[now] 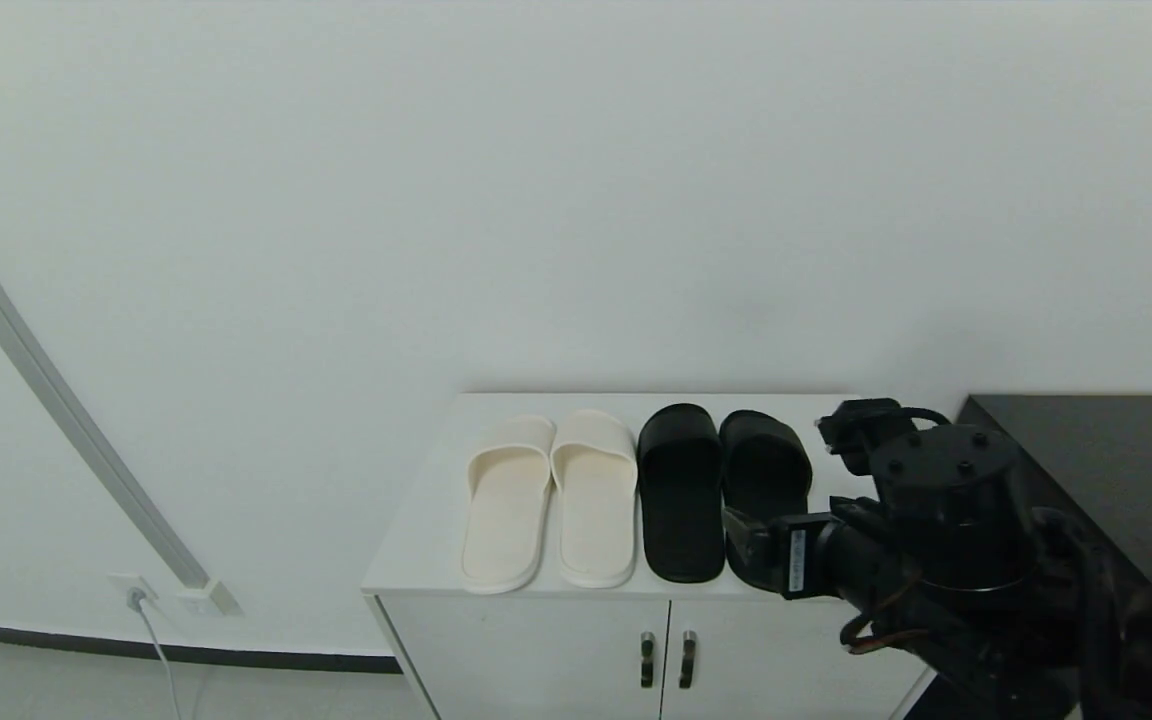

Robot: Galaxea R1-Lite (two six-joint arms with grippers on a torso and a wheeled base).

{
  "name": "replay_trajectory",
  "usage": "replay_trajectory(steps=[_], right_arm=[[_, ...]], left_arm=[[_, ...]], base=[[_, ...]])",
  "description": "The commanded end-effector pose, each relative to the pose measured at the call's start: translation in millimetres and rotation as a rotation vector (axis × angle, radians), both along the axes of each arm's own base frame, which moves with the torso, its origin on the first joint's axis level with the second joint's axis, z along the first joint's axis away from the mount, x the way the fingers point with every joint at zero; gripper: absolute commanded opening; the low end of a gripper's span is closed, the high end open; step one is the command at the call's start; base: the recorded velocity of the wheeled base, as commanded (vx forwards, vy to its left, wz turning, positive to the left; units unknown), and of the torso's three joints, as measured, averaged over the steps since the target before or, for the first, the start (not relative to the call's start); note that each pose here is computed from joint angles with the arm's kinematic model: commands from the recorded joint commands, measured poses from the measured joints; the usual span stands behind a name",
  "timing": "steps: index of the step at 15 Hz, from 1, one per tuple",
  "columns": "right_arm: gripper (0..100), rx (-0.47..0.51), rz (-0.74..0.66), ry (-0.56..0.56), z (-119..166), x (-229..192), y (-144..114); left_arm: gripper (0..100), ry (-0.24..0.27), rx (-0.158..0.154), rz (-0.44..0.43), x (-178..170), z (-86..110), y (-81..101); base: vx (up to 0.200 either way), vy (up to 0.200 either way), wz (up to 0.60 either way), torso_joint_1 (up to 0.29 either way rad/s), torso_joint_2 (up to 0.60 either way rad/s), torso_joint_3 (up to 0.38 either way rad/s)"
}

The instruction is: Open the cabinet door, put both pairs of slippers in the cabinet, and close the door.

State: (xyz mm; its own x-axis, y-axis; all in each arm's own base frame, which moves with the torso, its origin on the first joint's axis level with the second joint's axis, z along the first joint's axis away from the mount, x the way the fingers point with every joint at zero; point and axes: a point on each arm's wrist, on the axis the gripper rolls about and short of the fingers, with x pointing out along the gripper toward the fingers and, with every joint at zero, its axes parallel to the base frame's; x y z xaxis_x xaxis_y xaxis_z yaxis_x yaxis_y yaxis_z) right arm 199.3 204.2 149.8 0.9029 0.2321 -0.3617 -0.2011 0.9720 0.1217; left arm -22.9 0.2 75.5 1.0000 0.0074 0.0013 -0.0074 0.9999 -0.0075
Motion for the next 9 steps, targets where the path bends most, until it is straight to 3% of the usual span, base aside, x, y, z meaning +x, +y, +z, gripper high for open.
replay_trajectory(steps=[1, 9], right_arm=[[100, -0.059, -0.069, 0.024, -24.1, 16.2, 19.1], [100, -0.054, -0.226, -0.050, -62.7, 78.8, 55.2]], left_arm=[[0, 0.001, 0.000, 0.000, 0.1, 0.0, 0.0], [0, 0.001, 0.000, 0.000, 0.1, 0.0, 0.0]], base=[[0.000, 0.000, 0.00, 0.000, 0.00, 0.000], [0.000, 0.000, 0.00, 0.000, 0.00, 0.000]])
